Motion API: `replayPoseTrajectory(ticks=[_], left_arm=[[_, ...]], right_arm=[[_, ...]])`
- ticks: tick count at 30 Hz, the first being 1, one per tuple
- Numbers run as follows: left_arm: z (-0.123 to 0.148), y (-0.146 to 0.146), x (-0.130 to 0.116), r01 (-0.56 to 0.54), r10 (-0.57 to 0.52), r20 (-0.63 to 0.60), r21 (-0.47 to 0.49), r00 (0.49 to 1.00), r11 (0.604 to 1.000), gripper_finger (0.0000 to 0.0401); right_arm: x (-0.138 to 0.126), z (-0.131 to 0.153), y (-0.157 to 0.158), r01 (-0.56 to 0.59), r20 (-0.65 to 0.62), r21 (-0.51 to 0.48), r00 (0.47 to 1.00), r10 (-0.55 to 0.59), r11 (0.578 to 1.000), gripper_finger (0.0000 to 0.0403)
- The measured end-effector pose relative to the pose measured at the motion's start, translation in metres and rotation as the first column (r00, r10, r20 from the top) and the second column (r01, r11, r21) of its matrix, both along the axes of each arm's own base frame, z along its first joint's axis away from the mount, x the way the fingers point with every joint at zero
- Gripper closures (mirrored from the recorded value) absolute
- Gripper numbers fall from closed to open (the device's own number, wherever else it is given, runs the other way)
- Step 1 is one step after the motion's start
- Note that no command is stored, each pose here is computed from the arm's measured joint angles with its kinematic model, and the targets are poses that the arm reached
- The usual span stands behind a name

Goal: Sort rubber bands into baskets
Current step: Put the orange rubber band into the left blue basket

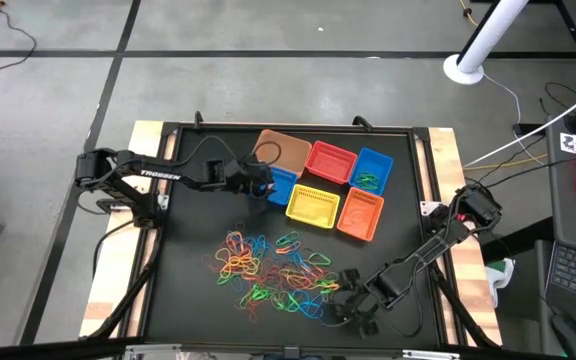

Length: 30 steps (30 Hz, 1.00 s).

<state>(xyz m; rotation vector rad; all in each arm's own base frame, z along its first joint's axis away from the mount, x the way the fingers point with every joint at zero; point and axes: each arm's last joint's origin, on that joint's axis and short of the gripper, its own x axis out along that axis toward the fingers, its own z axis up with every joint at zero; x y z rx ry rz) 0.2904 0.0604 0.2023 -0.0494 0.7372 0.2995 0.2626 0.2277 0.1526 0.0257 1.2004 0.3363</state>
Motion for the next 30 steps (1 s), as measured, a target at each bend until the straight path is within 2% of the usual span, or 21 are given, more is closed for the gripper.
replayPoseTrajectory(ticks=[12, 16, 24, 30], left_arm=[[0.000, -0.002, 0.000, 0.007, -0.007, 0.000, 0.001, 1.000, 1.000, 0.0264], [0.000, -0.002, 0.000, 0.007, -0.007, 0.000, 0.001, 1.000, 1.000, 0.0264], [0.000, -0.002, 0.000, 0.007, -0.007, 0.000, 0.001, 1.000, 1.000, 0.0264], [0.000, -0.002, 0.000, 0.007, -0.007, 0.000, 0.001, 1.000, 1.000, 0.0264]], right_arm=[[-0.009, -0.015, -0.009, 0.039, -0.037, -0.021, 0.999, -0.040, 0.999, 0.0249], [-0.012, -0.019, -0.011, 0.036, -0.053, -0.021, 0.998, -0.037, 0.999, 0.0286], [-0.016, -0.024, -0.014, 0.034, -0.079, -0.023, 0.996, -0.036, 0.999, 0.0392], [-0.013, -0.023, -0.012, 0.032, -0.059, 0.002, 0.998, -0.032, 0.999, 0.0385]])
